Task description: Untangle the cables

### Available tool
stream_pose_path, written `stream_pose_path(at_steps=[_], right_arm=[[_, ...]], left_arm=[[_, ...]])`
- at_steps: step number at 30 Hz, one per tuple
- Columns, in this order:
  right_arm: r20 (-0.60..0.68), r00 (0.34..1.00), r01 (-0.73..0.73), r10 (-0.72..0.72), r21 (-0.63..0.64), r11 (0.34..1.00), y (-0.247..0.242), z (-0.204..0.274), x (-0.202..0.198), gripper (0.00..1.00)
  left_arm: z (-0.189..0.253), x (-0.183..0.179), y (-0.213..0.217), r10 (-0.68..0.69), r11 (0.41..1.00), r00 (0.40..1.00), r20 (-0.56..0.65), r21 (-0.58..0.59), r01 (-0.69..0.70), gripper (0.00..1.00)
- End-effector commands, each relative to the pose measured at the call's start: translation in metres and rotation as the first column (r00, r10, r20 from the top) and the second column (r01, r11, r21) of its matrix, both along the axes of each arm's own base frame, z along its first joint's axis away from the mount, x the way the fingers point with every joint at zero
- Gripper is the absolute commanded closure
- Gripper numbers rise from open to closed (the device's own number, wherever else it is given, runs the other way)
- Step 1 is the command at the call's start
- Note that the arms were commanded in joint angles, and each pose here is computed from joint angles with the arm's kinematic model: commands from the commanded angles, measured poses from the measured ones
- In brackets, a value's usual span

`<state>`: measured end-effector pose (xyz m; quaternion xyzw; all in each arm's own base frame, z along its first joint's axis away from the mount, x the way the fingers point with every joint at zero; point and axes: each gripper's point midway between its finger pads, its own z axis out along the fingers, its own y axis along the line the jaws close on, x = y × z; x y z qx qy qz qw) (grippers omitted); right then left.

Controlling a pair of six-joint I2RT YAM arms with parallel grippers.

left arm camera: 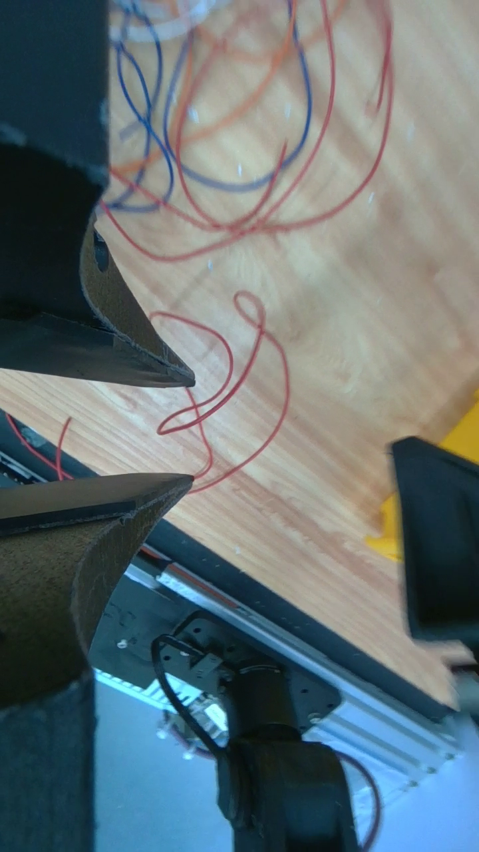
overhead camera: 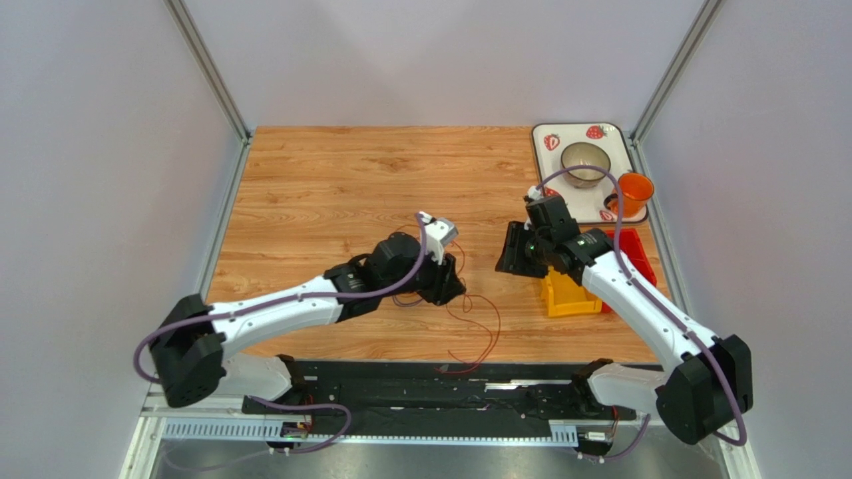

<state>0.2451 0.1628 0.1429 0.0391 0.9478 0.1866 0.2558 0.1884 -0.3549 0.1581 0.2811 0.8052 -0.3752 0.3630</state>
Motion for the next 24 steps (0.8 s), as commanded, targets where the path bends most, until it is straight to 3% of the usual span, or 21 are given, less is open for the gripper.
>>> stream_pose_path(at_steps=[1, 7, 9, 15, 17, 19, 24], right_arm=[[-0.071, 0.993, -0.093, 0.091, -0.014, 0.996, 0.017, -0.012, -0.012, 0.54], [-0.137, 0.979, -0.162, 0.149, -0.083, 0.983, 0.029, -0.038, -0.023, 0.53], [-0.158, 0.976, -0.169, 0.148, -0.126, 0.978, 0.026, -0.046, -0.024, 0.53], [-0.205, 0.959, -0.236, 0.194, -0.202, 0.951, 0.027, -0.069, -0.040, 0.52], [-0.165, 0.958, -0.272, 0.235, -0.266, 0.925, 0.032, -0.070, -0.047, 0.44], [-0.151, 0.951, -0.305, 0.270, -0.305, 0.902, 0.034, -0.073, -0.054, 0.43], [-0.152, 0.950, -0.306, 0.272, -0.295, 0.905, 0.037, -0.086, -0.063, 0.43]], left_arm=[[0.012, 0.010, 0.042, 0.123, 0.987, 0.988, 0.090, 0.096, -0.131, 0.55], [0.000, 0.021, 0.082, 0.306, 0.937, 0.944, 0.124, 0.135, -0.321, 0.59], [0.002, 0.022, 0.087, 0.344, 0.930, 0.933, 0.107, 0.094, -0.354, 0.59], [-0.025, 0.020, 0.097, 0.382, 0.920, 0.921, 0.080, 0.064, -0.387, 0.60], [-0.034, 0.020, 0.098, 0.389, 0.917, 0.918, 0.076, 0.061, -0.394, 0.60], [-0.042, 0.020, 0.100, 0.399, 0.914, 0.914, 0.075, 0.050, -0.404, 0.61], [-0.043, 0.021, 0.105, 0.426, 0.904, 0.901, 0.085, 0.002, -0.427, 0.62]])
